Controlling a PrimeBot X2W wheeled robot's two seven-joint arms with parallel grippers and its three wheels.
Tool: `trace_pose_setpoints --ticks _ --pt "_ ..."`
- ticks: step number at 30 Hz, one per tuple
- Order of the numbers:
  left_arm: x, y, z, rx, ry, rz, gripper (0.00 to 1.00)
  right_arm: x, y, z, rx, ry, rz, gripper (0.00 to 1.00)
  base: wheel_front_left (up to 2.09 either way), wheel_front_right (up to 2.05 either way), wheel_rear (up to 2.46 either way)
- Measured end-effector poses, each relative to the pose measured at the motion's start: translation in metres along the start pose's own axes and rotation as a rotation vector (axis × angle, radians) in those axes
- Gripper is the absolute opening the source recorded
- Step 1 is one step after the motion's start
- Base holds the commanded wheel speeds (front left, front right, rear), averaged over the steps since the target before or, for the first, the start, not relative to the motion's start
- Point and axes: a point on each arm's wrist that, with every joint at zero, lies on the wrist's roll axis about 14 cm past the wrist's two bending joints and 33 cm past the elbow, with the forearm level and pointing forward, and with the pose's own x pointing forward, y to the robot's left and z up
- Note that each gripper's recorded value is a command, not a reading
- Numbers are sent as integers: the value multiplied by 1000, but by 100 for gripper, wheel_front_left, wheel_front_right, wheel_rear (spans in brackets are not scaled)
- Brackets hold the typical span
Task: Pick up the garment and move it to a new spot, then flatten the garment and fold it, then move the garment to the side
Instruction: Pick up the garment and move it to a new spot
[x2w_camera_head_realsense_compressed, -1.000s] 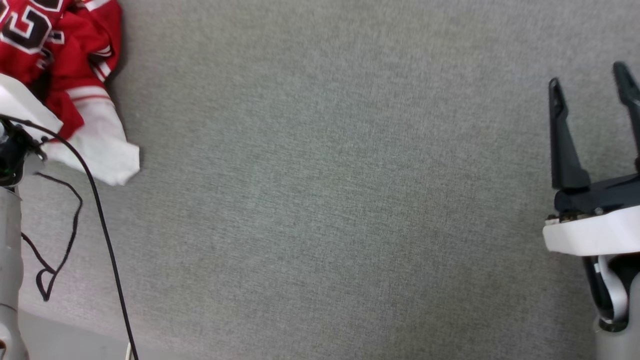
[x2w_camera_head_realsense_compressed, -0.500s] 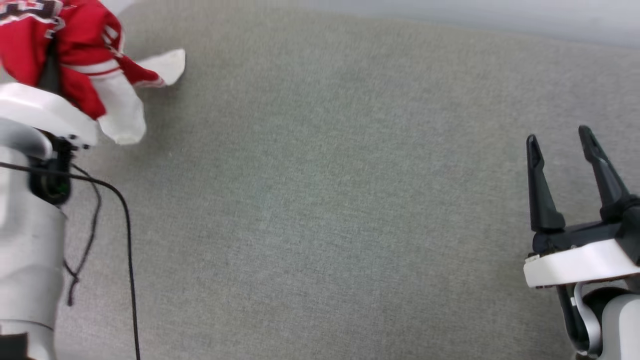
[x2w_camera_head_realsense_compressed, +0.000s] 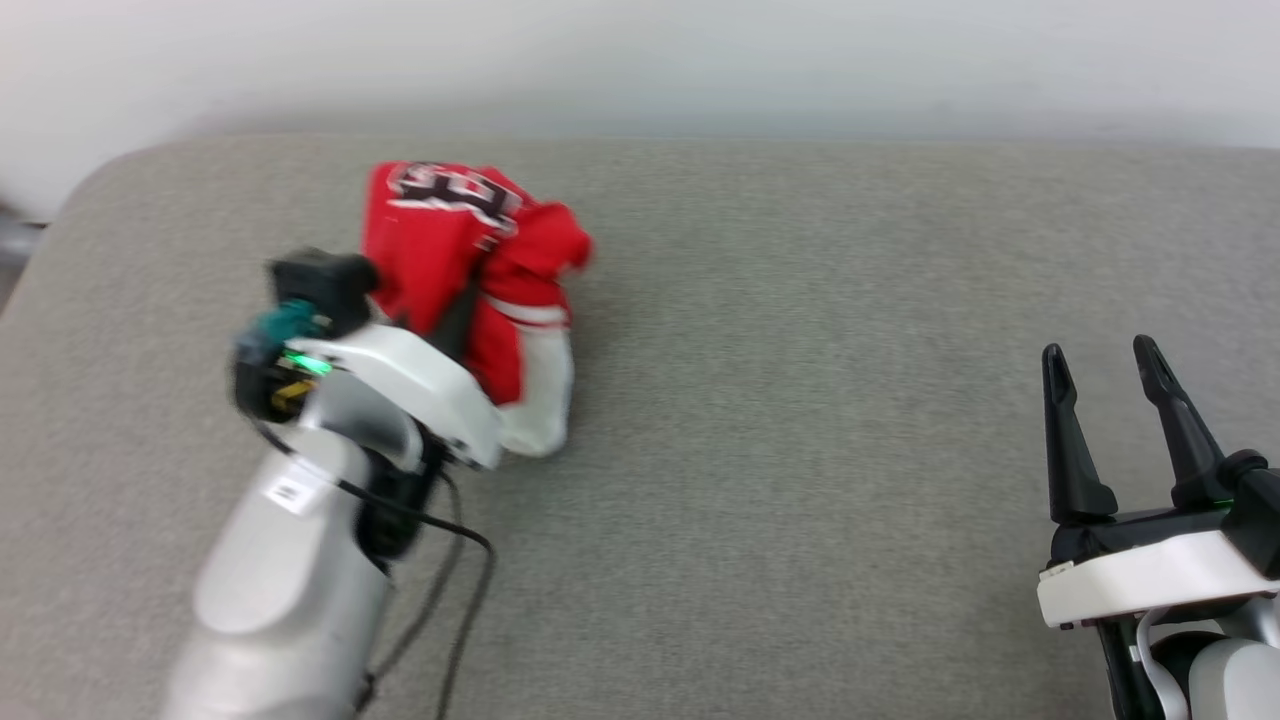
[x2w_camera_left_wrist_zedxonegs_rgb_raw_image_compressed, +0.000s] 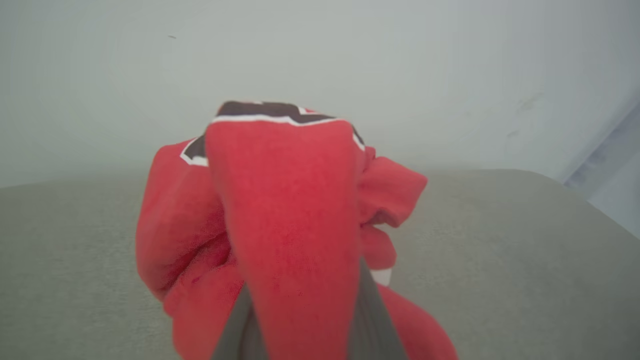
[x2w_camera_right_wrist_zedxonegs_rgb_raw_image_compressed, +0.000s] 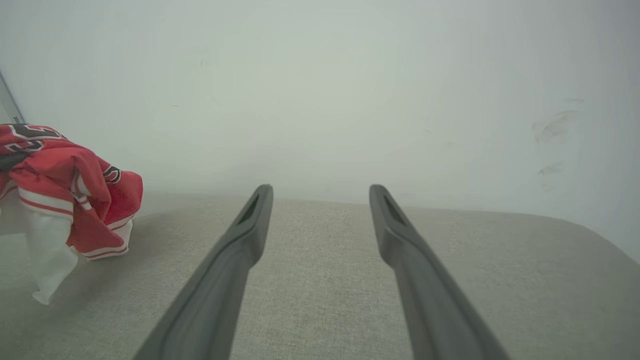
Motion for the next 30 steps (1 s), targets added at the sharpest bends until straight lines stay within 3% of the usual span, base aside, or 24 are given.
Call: trace_pose_setpoints --ticks 8,13,17,18,19,20,21,25,30 --pt "-3 -139 -85 -46 241 -364 0 -16 -33 -7 -1 16 -100 100 0 0 0" --pt "-35 -189 -146 -39 428 -523 0 -18 -45 -22 -2 51 -132 100 0 0 0" --pt "-58 -213 -169 -40 500 -612 0 -18 -49 -28 -5 64 -145 100 0 0 0" --pt "-62 -216 -170 -39 504 -626 23 -18 -50 -28 -5 64 -146 100 0 0 0" --pt "-65 -218 -170 -38 505 -635 63 -18 -49 -28 -5 63 -144 100 0 0 0" --pt "-65 -218 -170 -38 505 -635 63 -18 -49 -28 -5 63 -144 100 0 0 0" --pt "-68 -220 -165 -34 477 -644 100 -17 -47 -26 -8 59 -137 100 0 0 0" --pt "-54 -212 -115 -30 243 -593 100 -19 -36 -15 -9 41 -108 100 0 0 0" --pt "-46 -186 -74 -14 74 -478 100 -24 -28 -6 -6 30 -88 100 0 0 0"
